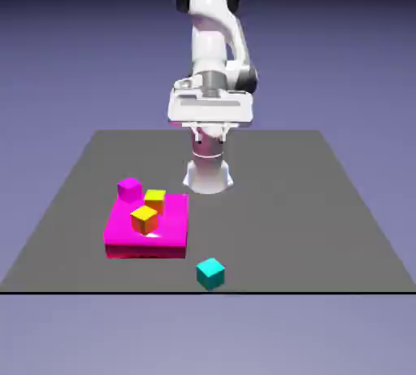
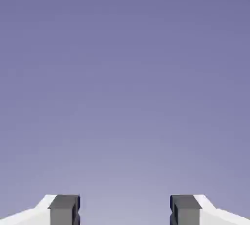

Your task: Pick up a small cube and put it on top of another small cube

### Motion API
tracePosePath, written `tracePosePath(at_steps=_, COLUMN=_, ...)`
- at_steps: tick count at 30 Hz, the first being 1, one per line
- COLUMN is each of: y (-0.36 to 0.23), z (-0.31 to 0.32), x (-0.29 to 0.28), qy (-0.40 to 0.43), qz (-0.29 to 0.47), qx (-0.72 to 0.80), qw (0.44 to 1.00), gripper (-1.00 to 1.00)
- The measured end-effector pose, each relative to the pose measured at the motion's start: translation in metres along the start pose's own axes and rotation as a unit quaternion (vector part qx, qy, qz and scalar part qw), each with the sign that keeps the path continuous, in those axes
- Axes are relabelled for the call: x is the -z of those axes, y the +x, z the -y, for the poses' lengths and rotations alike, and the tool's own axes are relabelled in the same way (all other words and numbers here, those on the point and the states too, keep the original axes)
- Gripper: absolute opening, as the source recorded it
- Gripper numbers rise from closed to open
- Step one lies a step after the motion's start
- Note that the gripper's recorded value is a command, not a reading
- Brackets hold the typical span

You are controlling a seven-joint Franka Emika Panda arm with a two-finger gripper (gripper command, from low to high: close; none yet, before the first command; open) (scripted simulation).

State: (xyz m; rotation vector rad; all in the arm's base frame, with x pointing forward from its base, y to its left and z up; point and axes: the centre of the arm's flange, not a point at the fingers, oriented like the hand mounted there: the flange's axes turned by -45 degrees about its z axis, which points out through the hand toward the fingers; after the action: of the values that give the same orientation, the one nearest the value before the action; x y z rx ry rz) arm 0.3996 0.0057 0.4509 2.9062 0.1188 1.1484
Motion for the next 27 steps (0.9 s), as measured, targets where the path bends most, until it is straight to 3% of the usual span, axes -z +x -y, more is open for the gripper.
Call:
tracePosePath(at_steps=12, y=-0.003, z=0.010, x=-0.134, qy=0.045, qz=0.217, qx=0.124, qw=0.967, gripper=0.00)
tracePosePath(at_steps=27, y=-0.070, z=0.023, x=-0.286, qy=0.092, qz=0.448, qx=0.272, qw=0.847, gripper=0.00)
